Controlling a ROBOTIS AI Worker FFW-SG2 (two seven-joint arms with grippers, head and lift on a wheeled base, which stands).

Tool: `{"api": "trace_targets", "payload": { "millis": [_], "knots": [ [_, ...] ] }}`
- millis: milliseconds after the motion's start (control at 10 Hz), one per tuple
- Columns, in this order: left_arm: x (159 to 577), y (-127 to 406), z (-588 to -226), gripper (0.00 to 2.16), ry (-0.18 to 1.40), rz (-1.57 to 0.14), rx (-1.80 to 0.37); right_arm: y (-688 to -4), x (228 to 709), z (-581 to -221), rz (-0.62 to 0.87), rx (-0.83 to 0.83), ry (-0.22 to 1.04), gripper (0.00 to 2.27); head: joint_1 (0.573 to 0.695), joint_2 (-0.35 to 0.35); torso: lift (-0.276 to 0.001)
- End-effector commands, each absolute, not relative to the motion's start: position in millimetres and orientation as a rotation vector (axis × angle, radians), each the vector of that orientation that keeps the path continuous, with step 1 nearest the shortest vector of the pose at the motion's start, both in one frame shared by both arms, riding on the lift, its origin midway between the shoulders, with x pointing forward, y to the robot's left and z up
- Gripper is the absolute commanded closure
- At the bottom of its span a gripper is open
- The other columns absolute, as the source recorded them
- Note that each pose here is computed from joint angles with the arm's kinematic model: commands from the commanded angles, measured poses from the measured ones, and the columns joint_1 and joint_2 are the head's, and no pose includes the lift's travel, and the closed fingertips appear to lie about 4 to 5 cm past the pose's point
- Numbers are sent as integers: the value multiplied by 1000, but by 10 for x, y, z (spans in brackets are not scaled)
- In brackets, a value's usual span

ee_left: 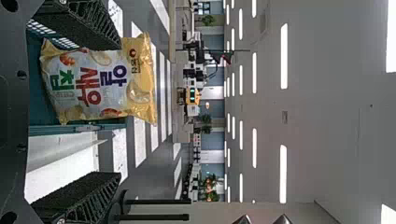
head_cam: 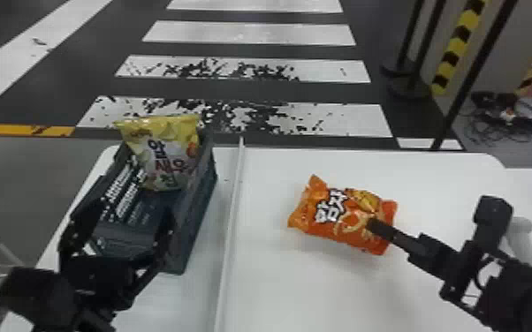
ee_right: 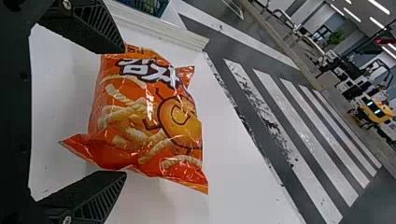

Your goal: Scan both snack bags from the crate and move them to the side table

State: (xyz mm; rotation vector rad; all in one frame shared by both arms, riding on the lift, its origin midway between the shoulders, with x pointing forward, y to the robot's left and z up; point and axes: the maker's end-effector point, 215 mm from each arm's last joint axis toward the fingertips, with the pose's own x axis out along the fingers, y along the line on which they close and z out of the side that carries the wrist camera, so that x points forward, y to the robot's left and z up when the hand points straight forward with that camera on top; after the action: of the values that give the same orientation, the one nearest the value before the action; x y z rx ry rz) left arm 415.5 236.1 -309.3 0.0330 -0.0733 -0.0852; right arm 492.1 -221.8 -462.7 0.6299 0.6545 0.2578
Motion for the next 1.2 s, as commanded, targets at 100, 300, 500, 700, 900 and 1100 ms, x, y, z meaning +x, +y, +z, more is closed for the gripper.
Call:
{"api": "trace_targets", "payload": {
  "millis": [100,300,500,700,900,1100],
  "knots": [
    [4157,2394,-3150,33,-72,-82,16,-2270,4854,-4801,246,658,710,63,695,17,-99],
    [4152,2398,-3195,33,-68,-83,13,-2240,4877,-4938,257,695,731,63,695,17,-99],
    [4160,2410,-3206,33,-67,-83,13,-2226,4913,-5015,271,741,738,174,695,22,-99],
    [4184,2416,-3212,33,-68,-86,5,-2288,4931,-5018,272,753,727,1595,695,22,-99],
    [4186,2424,-3251,33,-60,-83,-2,-2351,4981,-4985,273,736,692,2243,695,15,-99],
    [4184,2419,-3273,36,-58,-82,-6,-2338,4965,-4968,288,765,681,2243,695,11,-99]
  ]
}}
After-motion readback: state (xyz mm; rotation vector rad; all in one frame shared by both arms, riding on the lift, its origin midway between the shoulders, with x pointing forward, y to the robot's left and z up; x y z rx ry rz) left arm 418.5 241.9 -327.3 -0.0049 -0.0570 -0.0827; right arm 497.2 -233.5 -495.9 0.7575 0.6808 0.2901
